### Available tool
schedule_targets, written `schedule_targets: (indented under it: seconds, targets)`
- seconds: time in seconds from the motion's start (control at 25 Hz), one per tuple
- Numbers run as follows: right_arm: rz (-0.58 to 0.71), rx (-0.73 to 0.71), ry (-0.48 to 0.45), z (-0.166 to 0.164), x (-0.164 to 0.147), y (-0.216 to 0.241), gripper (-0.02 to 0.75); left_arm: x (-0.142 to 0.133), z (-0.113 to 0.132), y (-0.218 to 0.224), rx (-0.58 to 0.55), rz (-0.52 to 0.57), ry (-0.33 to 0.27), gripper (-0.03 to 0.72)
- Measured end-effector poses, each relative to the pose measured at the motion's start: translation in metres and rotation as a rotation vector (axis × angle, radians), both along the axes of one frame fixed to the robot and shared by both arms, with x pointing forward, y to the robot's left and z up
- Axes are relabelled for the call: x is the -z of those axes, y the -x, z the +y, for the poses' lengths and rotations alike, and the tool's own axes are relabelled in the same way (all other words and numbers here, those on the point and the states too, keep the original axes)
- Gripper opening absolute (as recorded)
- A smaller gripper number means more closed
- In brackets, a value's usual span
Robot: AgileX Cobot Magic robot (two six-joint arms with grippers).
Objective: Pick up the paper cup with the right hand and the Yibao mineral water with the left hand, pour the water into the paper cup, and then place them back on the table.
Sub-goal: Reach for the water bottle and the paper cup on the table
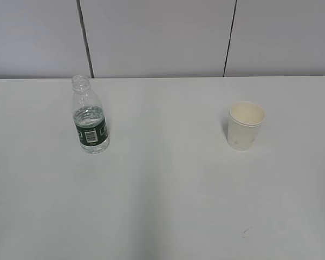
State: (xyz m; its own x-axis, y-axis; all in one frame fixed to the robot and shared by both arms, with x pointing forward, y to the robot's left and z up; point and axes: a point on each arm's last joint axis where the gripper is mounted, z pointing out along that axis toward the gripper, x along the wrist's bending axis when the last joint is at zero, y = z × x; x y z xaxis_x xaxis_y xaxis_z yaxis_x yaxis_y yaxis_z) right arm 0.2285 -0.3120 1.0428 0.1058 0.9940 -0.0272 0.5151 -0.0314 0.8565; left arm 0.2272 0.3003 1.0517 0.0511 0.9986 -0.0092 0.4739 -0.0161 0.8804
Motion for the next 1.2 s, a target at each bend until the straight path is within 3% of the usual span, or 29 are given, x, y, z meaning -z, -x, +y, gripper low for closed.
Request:
schedule_targets:
  seconds: [0.6,0.88,1.08,1.2]
  targets:
    - [-0.009,-0.001,0.000,0.000,-0.001,0.000,0.585,0.000,0.000,0.000,0.000,0.000,0.000,0.241]
    - [-0.241,-0.027,0.010,0.002,-0.028,-0.005,0.585,-0.001,0.000,0.000,0.001,-0.004,0.001,0.241]
    - [-0.281,-0.052,0.019,0.005,-0.043,-0.035,0.585,-0.034,0.000,-0.003,-0.003,-0.252,0.013,0.241]
    - [-0.325,-0.074,0.027,0.007,-0.052,-0.059,0.585,-0.048,-0.001,-0.022,-0.004,-0.293,0.017,0.241]
